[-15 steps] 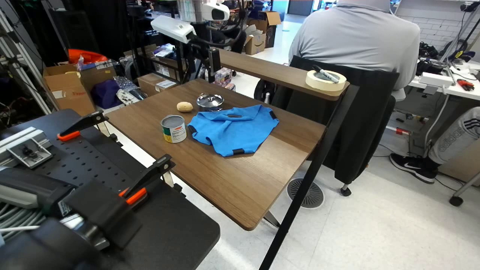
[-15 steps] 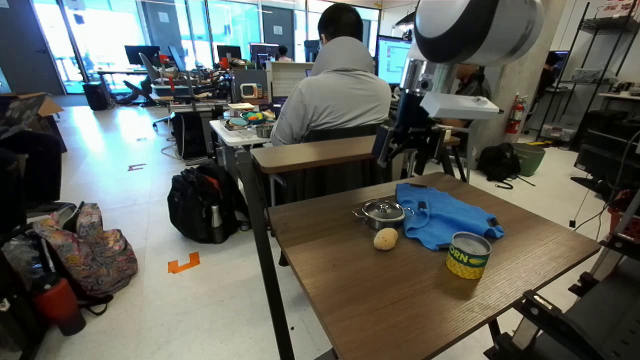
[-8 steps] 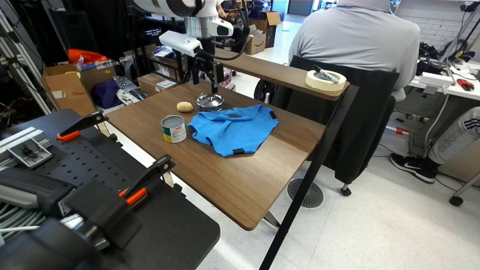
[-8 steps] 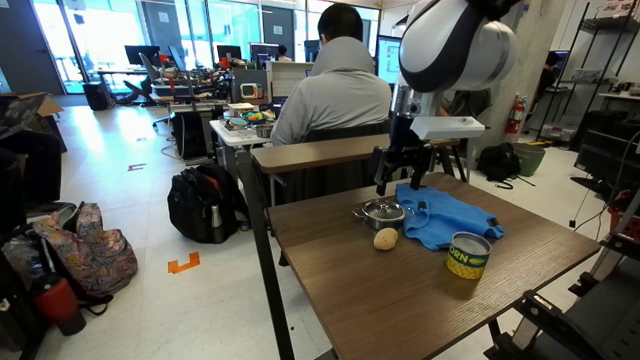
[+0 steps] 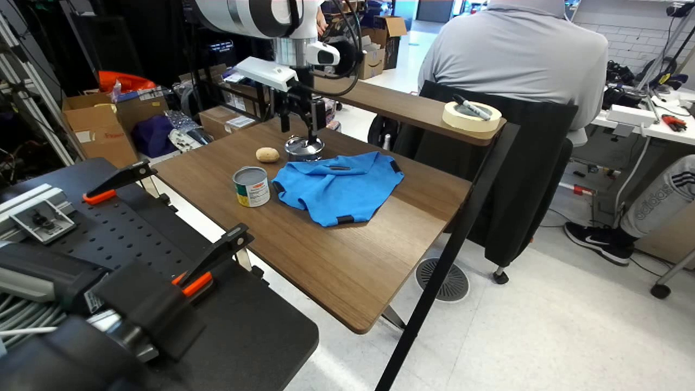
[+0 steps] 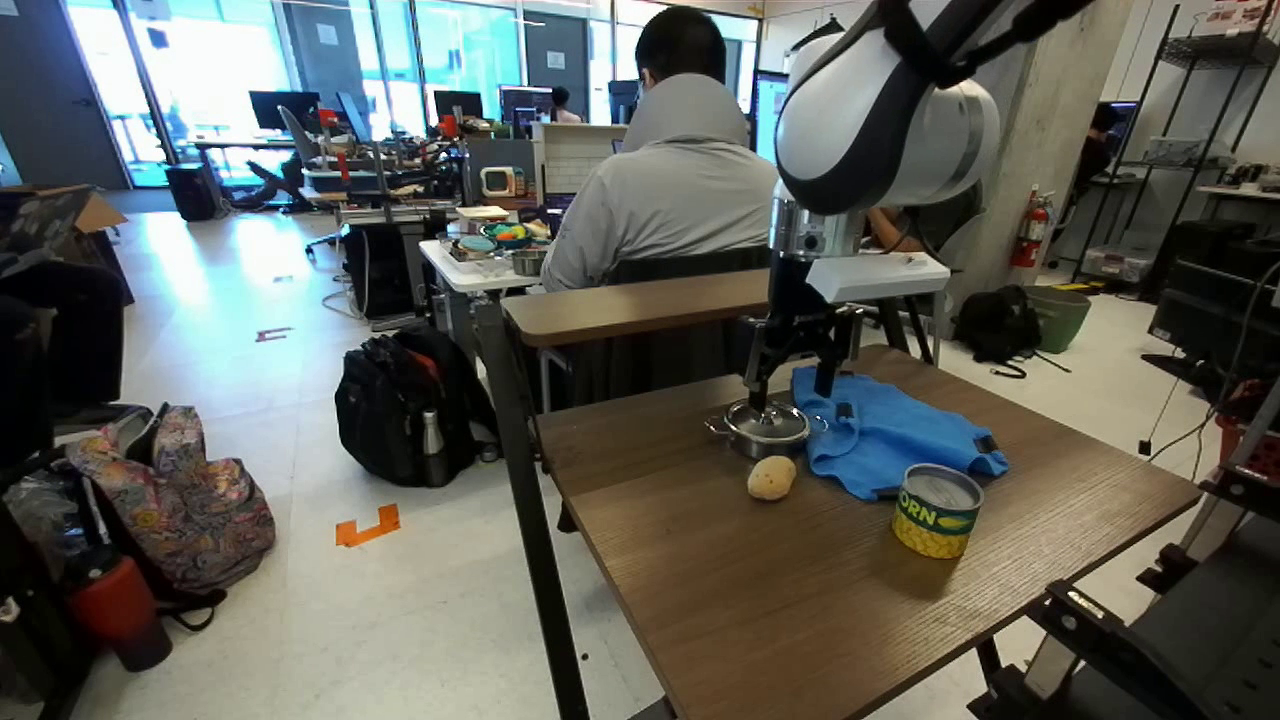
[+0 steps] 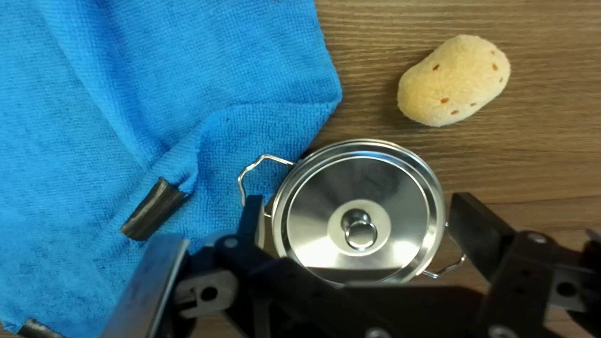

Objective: Remove the silver lid from the silver pot

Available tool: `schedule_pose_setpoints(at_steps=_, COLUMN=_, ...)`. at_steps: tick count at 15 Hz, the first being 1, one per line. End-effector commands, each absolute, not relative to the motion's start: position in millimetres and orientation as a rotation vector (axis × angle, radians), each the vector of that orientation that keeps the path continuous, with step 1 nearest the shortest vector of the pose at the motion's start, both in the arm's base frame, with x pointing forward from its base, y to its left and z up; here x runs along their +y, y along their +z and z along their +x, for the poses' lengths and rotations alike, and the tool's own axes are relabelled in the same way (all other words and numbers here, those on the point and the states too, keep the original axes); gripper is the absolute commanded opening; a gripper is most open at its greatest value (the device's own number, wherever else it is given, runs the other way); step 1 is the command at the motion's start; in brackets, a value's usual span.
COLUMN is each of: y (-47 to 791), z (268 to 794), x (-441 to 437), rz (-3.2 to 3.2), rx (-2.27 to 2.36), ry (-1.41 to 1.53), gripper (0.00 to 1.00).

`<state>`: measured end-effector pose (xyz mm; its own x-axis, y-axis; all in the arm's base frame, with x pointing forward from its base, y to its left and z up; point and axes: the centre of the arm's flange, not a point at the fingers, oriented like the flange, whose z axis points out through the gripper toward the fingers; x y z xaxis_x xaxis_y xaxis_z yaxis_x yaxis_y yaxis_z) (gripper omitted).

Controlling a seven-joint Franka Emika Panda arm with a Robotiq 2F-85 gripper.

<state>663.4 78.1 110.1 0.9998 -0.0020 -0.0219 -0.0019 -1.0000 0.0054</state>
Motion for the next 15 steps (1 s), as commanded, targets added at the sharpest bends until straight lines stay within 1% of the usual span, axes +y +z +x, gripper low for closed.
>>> schedule_pose_setpoints(at_steps=1, y=102.2, z=680.7, x=84.1, rz=3.110, rx=0.003, ry=-0.043, gripper=1.00)
schedule_pose_setpoints(at_steps=5, y=95.9, z=687.2, x=87.9, rz=3.110, rx=0.008, ry=-0.035, gripper=1.00)
schedule_pose_setpoints(at_steps=6, y=95.5, z=689.2, x=87.7, rz=3.111, rx=0.008, ry=-0.035, gripper=0.75)
schedule_pose_setpoints(at_steps=7, y=94.8, z=690.6, x=87.7, rz=3.112, rx=0.007, ry=-0.033, gripper=0.74)
schedule_pose_setpoints(at_steps=11, y=94.9, z=695.3, x=86.7, rz=3.112, rx=0.004, ry=-0.028, gripper=0.42)
schedule_pose_setpoints(at_steps=15, y=95.4, z=699.5, x=85.4, rz=3.109, rx=0.001, ry=-0.037, gripper=0.14)
